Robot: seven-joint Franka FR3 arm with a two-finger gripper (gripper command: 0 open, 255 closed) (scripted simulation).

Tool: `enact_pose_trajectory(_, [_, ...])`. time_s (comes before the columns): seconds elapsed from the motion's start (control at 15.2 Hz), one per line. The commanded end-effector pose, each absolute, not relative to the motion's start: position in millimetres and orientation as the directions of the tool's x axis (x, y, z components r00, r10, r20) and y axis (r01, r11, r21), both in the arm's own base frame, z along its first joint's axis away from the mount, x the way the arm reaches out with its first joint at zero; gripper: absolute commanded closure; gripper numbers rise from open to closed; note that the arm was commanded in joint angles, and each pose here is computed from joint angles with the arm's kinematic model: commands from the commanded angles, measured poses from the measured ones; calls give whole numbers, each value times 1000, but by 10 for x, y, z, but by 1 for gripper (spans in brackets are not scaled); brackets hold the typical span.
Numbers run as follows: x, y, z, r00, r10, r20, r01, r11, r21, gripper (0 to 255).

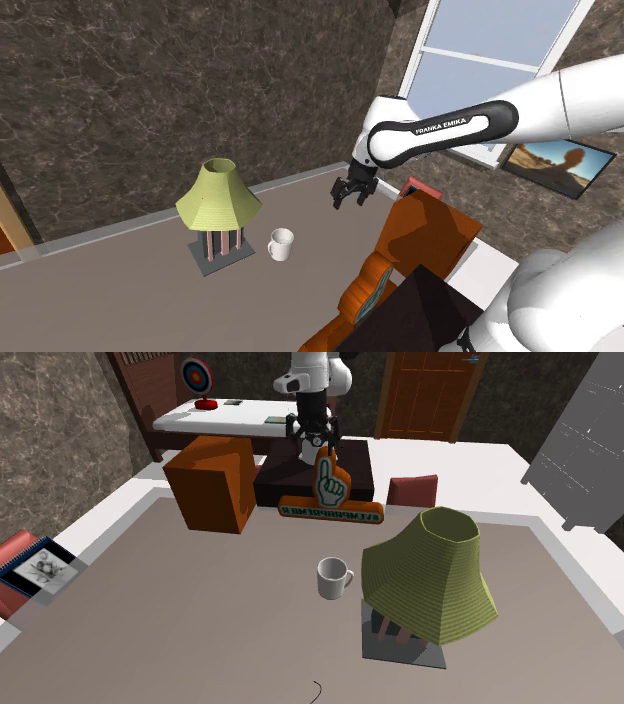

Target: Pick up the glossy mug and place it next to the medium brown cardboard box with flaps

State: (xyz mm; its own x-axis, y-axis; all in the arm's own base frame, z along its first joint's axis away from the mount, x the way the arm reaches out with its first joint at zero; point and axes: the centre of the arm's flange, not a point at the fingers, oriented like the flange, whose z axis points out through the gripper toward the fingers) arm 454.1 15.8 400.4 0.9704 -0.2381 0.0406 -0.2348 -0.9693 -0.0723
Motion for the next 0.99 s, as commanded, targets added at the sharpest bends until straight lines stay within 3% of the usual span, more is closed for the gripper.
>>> enact_pose_trajectory(0.0, [4703,175,3802,969,-242,44,-239,-968,-72,0])
enact_pose_trajectory(0.92, [5801,405,2343,962,-266,53,-263,-962,-70,0])
